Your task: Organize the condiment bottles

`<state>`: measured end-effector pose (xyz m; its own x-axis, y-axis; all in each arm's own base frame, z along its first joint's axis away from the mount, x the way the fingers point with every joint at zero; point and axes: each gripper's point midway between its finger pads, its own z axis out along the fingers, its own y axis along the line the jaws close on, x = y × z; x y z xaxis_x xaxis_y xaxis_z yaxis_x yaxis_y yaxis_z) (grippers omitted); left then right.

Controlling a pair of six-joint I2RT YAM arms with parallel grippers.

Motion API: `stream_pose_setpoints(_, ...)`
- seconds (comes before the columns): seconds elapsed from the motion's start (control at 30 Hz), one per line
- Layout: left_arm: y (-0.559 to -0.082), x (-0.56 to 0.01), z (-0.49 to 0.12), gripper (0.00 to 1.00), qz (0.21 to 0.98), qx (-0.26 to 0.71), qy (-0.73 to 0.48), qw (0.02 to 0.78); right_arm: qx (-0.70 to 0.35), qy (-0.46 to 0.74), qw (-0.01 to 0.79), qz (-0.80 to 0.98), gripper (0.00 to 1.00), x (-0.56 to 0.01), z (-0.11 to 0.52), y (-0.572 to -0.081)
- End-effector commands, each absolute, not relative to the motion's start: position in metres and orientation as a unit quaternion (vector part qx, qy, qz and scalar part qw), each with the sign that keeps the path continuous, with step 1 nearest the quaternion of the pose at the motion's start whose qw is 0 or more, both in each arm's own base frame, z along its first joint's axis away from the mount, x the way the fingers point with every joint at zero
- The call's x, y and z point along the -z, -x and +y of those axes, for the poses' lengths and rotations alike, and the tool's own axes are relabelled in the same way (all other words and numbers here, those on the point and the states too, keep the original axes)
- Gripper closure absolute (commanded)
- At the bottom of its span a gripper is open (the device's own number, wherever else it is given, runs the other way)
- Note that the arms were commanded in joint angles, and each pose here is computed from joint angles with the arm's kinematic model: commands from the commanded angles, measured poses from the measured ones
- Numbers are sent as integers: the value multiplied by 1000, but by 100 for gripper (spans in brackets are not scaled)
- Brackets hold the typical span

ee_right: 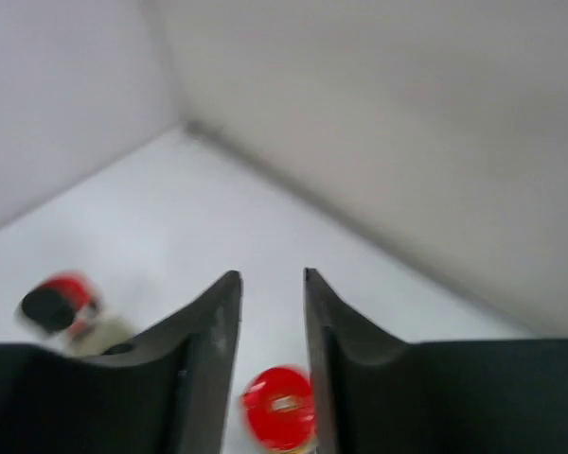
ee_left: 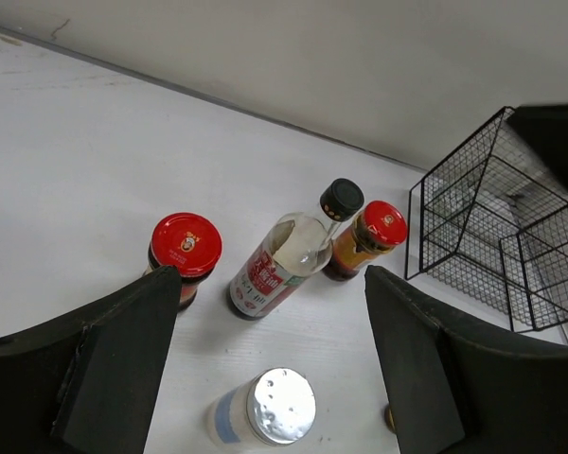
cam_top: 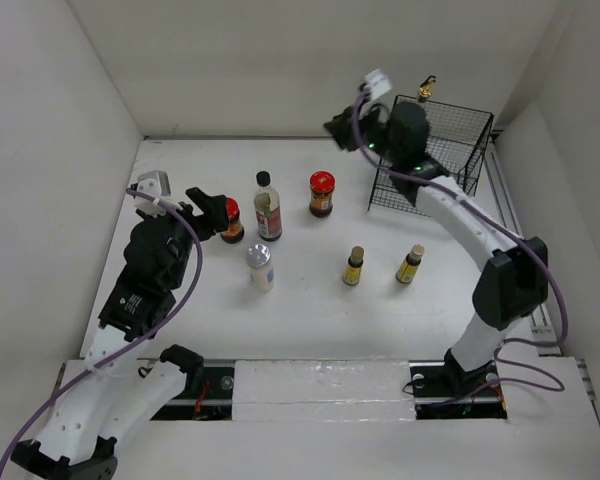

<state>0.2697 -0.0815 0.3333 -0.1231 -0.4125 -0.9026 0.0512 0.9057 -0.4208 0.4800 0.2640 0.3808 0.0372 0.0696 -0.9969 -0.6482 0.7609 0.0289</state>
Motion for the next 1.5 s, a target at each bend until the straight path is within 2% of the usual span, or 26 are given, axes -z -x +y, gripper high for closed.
stream_pose_setpoints(0.0,-267,-353,-71,26,705,179,150,670,-317,376,619,613,55,-331,342,-429)
stream_pose_setpoints(0.1,-266,-353,-73,26,706,182,146,669,-324,394,604,613,33,-311,358,-414)
stream_pose_setpoints(0.2,-267,-355,-73,26,703,184,147,671,-347,416,582,607,21,-291,375,-393)
stream_pose_setpoints(0.37,-266,-355,-77,26,704,191,140,669,-351,433,566,608,18,-269,395,-391)
stream_pose_setpoints(0.87,-268,-354,-80,27,707,192,126,669,-373,438,577,580,20,-280,445,-409)
stream_pose_setpoints(1.1,-267,-354,-82,27,707,195,123,668,-373,402,611,571,29,-290,451,-427)
stream_pose_setpoints(1.17,-267,-354,-84,27,708,198,120,667,-378,391,613,573,38,-289,452,-430)
stream_pose_setpoints(1.23,-267,-354,-84,27,708,198,120,667,-391,379,623,562,42,-301,454,-429)
stream_pose_setpoints(1.27,-267,-354,-84,27,708,198,120,667,-396,374,628,556,55,-306,454,-429)
stream_pose_setpoints(1.3,-267,-354,-84,27,708,198,120,667,-405,366,631,552,64,-309,455,-428)
stream_pose_setpoints(1.37,-267,-354,-84,27,708,198,120,667,-413,358,634,547,78,-315,455,-427)
stream_pose_setpoints(1.47,-268,-350,-84,27,711,196,120,664,-427,337,663,514,87,-363,445,-416)
